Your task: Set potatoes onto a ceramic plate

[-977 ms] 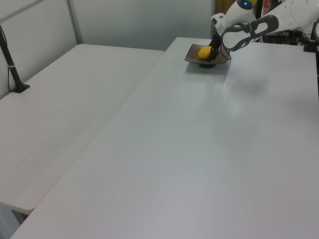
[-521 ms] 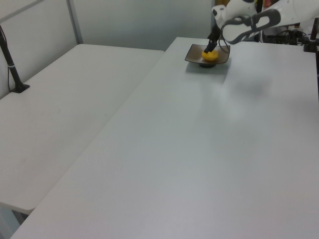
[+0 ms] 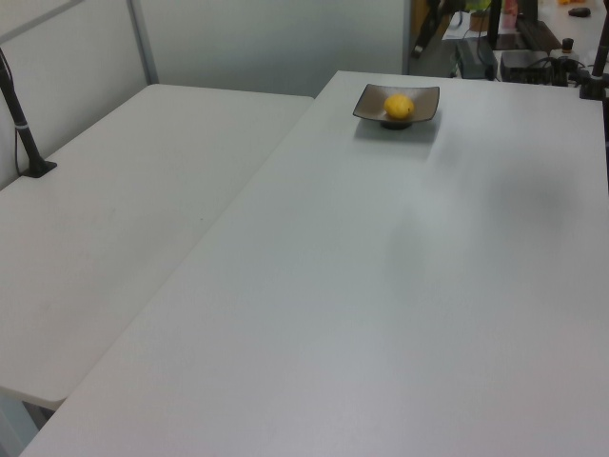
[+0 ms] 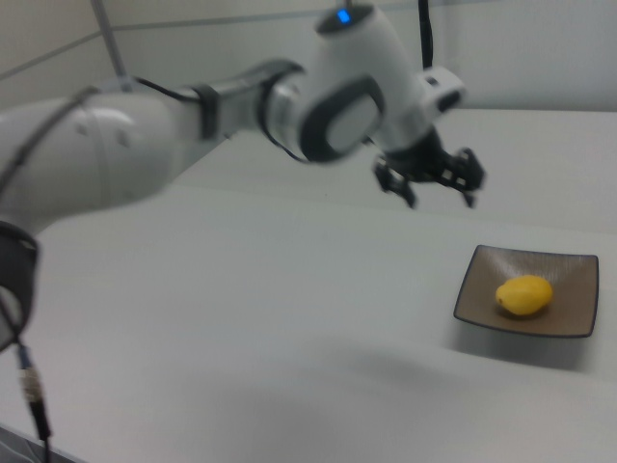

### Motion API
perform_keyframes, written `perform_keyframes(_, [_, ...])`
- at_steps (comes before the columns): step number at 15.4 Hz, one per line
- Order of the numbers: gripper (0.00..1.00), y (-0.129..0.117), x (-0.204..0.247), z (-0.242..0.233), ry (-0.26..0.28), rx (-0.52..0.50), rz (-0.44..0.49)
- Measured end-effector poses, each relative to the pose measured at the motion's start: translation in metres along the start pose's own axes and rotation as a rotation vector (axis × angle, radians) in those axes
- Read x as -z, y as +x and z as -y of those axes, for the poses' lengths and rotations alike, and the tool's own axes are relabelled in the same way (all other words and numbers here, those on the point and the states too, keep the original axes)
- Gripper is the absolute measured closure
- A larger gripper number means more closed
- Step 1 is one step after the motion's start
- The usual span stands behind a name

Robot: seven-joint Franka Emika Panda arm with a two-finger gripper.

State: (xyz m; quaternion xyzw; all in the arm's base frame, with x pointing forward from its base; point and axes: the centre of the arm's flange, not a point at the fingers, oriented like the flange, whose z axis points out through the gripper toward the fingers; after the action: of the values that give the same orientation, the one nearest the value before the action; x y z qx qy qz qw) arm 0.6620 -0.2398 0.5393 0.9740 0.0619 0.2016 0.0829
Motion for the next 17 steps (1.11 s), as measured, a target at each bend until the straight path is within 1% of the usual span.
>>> perform_keyframes(1, [0.00, -0.003, 0.040, 0.018, 0.045, -0.022, 0.055])
perform_keyframes(3, [0.00, -0.010, 0.092, 0.054, 0.109, -0.051, 0.145])
perform_keyframes(5, [0.00, -0.017, 0.125, 0.086, 0.151, -0.063, 0.212])
perform_keyframes(7, [0.00, -0.024, 0.156, 0.125, 0.181, -0.086, 0.267])
perform_keyframes(10, [0.00, -0.036, 0.177, 0.173, 0.202, -0.113, 0.319])
perform_keyframes(12, [0.00, -0.040, 0.186, 0.206, 0.208, -0.129, 0.337])
perform_keyframes(15, [0.00, -0.043, 0.184, 0.251, 0.212, -0.136, 0.369])
perform_keyframes(17, [0.00, -0.044, 0.176, 0.282, 0.214, -0.110, 0.391])
